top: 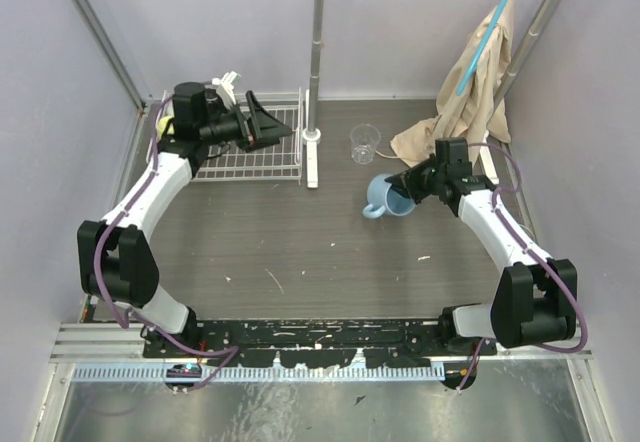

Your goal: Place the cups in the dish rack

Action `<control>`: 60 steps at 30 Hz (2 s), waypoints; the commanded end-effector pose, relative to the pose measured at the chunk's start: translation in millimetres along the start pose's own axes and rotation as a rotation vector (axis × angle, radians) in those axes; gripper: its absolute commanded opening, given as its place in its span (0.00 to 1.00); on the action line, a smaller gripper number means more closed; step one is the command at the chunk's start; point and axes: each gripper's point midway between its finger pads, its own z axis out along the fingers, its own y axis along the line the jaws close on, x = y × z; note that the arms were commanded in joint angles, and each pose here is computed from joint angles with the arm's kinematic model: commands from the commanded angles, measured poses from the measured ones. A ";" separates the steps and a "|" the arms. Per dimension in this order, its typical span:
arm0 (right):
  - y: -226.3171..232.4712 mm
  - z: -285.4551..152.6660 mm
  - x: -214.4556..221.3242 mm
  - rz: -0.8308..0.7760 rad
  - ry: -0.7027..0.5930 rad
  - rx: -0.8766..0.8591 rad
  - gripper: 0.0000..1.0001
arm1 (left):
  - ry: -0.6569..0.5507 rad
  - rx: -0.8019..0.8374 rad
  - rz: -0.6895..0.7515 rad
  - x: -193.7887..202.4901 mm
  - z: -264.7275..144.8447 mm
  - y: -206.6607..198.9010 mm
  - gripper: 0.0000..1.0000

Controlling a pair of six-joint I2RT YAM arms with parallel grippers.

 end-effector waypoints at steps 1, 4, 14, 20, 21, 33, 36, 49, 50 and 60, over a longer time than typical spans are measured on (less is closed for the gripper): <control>106.6 -42.8 3.2 -0.166 0.037 -0.478 0.01 | 0.069 0.085 -0.068 25.9 3.2 -21.5 0.98; 132.3 -56.3 6.9 -0.202 0.062 -0.615 0.01 | 0.095 0.089 -0.105 39.9 7.1 -25.5 0.98; 198.1 -120.0 17.8 -0.258 0.105 -1.002 0.01 | 0.152 0.103 -0.227 68.8 23.2 -38.0 0.98; 211.4 -144.8 18.7 -0.225 0.117 -1.149 0.01 | 0.159 0.145 -0.278 73.5 46.2 -56.8 0.98; 212.1 -147.6 19.5 -0.218 0.125 -1.167 0.01 | 0.161 0.144 -0.282 74.0 50.2 -57.0 0.98; 218.8 -160.7 22.8 -0.200 0.155 -1.237 0.01 | 0.139 0.218 -0.286 51.9 88.3 -83.5 0.99; 217.9 -159.0 24.6 -0.210 0.154 -1.238 0.01 | 0.161 0.239 -0.297 53.9 95.2 -90.4 0.96; 213.6 -146.2 28.1 -0.235 0.169 -1.231 0.01 | 0.230 0.243 -0.349 69.3 106.6 -101.5 0.70; 213.6 -145.8 28.1 -0.236 0.169 -1.231 0.01 | 0.228 0.242 -0.348 69.1 107.2 -101.2 0.69; 211.1 -145.2 32.1 -0.244 0.176 -1.230 0.01 | 0.133 0.235 -0.319 53.2 111.0 -101.8 0.61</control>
